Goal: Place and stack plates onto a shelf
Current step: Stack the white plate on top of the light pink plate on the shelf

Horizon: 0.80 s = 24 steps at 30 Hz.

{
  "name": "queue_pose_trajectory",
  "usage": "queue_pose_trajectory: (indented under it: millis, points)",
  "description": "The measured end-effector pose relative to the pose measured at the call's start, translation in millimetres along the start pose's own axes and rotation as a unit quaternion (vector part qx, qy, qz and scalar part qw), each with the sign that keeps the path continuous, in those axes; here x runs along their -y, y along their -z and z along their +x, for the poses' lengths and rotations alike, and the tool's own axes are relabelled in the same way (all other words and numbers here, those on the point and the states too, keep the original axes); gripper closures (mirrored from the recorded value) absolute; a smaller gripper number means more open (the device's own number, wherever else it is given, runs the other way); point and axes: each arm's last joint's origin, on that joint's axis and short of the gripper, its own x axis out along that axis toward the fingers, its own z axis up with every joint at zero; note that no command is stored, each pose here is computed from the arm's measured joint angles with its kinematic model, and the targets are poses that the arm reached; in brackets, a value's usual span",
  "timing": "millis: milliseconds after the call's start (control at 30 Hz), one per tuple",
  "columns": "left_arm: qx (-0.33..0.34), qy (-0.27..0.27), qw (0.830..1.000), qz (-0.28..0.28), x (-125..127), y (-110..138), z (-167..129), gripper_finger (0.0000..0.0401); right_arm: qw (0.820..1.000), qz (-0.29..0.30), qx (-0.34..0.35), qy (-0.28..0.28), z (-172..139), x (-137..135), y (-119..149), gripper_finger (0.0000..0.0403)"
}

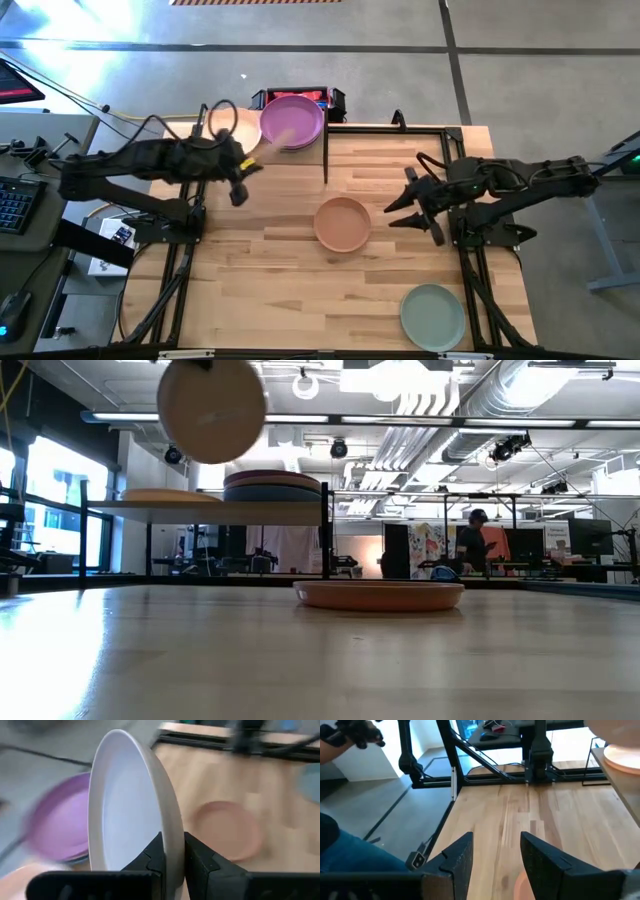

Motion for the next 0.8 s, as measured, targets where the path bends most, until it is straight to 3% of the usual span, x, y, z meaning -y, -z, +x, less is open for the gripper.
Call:
queue_pose_trajectory:
  millis: [167, 267, 533, 800]
  points:
    - [-0.024, -0.131, 0.991, 0.019, -14.5, 11.6, -12.0, 0.0371, 1.000, 0.001, -0.006, 0.002, 0.0, 0.3, 1.3, 0.0249]
    - [-0.045, -0.172, 0.984, 0.029, -20.8, 16.4, -13.3, 0.0369, 1.000, 0.001, -0.006, 0.002, 0.1, 0.3, 1.3, 0.0249]
    - [-0.159, -0.220, 0.960, 0.065, -35.5, 31.1, -2.9, 0.0368, 1.000, 0.001, -0.006, 0.002, 0.1, 0.3, 1.3, 0.0249]
    - [-0.222, -0.202, 0.948, 0.105, -42.1, 30.0, 21.9, 0.0367, 1.000, 0.001, -0.004, 0.017, 0.1, 1.1, 1.1, 0.0249]
